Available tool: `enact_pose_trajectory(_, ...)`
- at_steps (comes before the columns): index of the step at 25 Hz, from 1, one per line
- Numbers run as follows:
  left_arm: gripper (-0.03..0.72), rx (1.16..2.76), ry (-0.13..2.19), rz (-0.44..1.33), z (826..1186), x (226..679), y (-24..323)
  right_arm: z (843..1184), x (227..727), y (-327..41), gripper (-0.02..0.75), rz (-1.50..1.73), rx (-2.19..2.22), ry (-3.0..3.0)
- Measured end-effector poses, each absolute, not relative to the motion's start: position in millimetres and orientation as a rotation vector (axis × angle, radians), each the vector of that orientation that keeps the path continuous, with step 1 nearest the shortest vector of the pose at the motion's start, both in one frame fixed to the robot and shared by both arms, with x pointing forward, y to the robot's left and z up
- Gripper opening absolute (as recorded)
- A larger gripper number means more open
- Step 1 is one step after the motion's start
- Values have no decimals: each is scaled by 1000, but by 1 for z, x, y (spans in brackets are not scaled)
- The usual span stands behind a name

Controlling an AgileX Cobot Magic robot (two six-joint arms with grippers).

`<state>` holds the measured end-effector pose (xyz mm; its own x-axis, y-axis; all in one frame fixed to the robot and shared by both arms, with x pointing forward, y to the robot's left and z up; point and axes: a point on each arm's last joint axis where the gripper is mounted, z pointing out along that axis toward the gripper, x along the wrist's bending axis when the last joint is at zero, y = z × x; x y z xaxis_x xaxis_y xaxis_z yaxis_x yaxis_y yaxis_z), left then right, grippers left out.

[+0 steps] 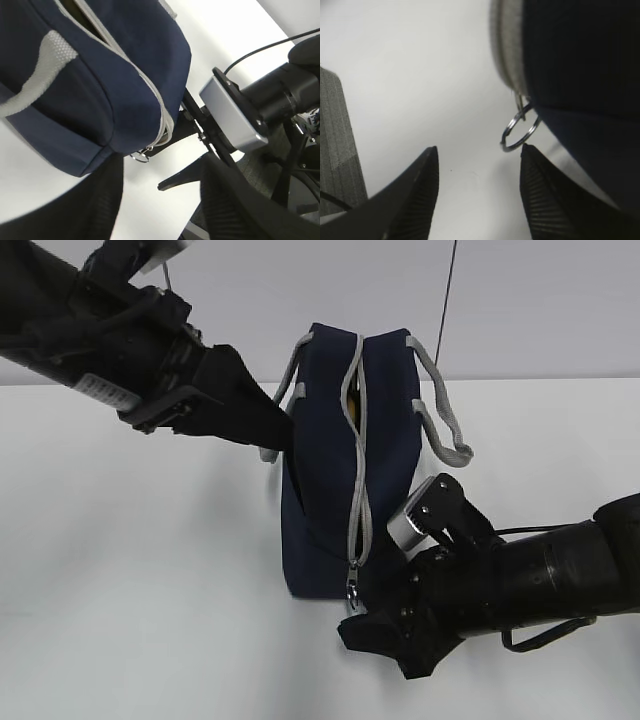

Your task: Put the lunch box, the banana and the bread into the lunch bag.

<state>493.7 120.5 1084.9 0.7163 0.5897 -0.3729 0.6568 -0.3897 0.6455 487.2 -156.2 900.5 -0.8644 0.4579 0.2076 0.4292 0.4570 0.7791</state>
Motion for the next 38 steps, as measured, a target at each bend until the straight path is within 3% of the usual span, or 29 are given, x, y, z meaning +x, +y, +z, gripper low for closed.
enact_pose_trajectory(7, 361, 2105, 942, -100, 1085, 494, 121, 895, 497, -154, 385, 1373, 818, 2655)
enact_pose_trajectory(14, 361, 2105, 942, -100, 1085, 494, 121, 898, 508, -152, 313, 1366, 801, 2631)
enact_pose_trajectory(26, 361, 2107, 942, -102, 1085, 494, 121, 896, 510, -155, -10, 1320, 903, 2623)
enact_pose_trajectory(38, 361, 2110, 941, -106, 1084, 493, 121, 925, 497, -157, -16, 1300, 977, 2686)
